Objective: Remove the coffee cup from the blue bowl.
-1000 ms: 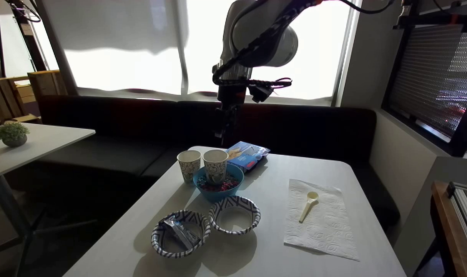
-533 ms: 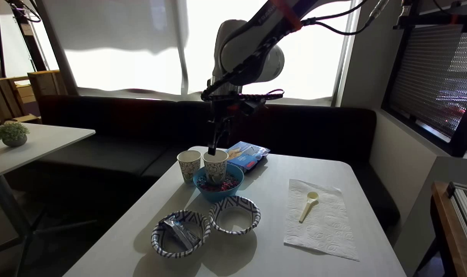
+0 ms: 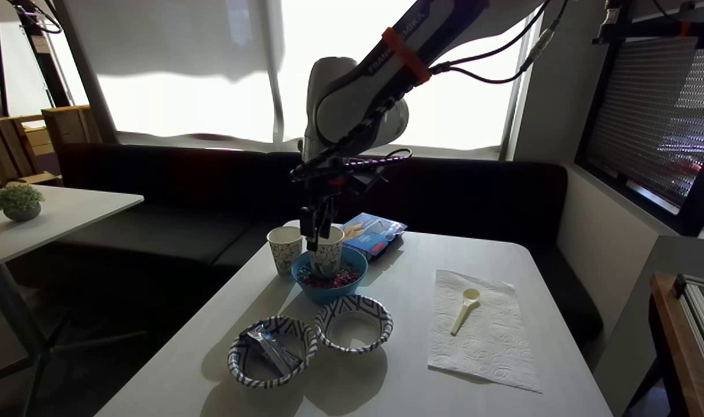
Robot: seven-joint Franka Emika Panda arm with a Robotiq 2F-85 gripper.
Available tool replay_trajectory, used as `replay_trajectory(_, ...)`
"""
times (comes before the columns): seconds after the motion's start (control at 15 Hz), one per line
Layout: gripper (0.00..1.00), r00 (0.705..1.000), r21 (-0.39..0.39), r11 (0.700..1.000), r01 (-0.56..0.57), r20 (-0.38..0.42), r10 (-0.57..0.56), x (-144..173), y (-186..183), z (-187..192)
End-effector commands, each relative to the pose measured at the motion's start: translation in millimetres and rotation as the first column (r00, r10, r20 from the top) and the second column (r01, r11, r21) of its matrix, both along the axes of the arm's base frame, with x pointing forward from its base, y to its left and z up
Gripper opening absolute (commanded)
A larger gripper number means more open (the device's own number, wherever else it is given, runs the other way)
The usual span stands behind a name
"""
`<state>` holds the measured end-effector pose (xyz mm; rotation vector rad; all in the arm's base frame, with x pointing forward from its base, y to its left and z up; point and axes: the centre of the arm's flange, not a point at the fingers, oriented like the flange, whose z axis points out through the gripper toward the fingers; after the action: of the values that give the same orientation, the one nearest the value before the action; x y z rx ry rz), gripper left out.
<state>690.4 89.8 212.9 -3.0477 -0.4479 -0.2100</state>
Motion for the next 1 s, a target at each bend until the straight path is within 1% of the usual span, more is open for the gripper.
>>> replay_trajectory(0.0,0.56,1.000,-0.053,0.999,-0.006,-0.022,0.005,16.7,12.4,-14.1)
replay_trajectory(0.07,0.58,1.000,-0.061,0.998,-0.010,-0.027,0.008,17.8,14.3,-16.8)
replay_trajectory(0.13,0.54,0.999,-0.074,0.997,-0.010,-0.038,0.008,17.7,15.5,-17.8)
replay_trajectory(0.2,0.56,0.999,-0.090,0.996,-0.010,-0.047,0.006,16.9,17.7,-19.6)
replay_trajectory(0.27,0.40,0.998,-0.098,0.995,-0.010,-0.061,0.004,16.3,20.1,-19.7)
replay_trajectory(0.33,0.34,0.998,-0.107,0.994,-0.010,-0.069,0.003,15.8,22.1,-20.9)
replay_trajectory(0.47,0.19,0.997,-0.131,0.991,-0.016,-0.073,0.006,15.6,25.7,-21.7)
replay_trajectory(0.53,0.08,0.998,-0.147,0.989,-0.027,-0.064,0.017,16.1,27.5,-22.3)
replay_trajectory(0.6,0.02,0.998,-0.156,0.987,-0.030,-0.067,0.020,16.3,28.3,-22.7)
replay_trajectory(0.67,0.00,0.998,-0.179,0.983,-0.033,-0.061,0.023,16.6,27.8,-25.3)
replay_trajectory(0.73,0.00,0.998,-0.188,0.981,-0.037,-0.058,0.027,16.8,28.2,-25.7)
replay_trajectory(0.93,0.01,0.999,-0.249,0.968,-0.045,-0.042,0.035,17.1,26.7,-18.2)
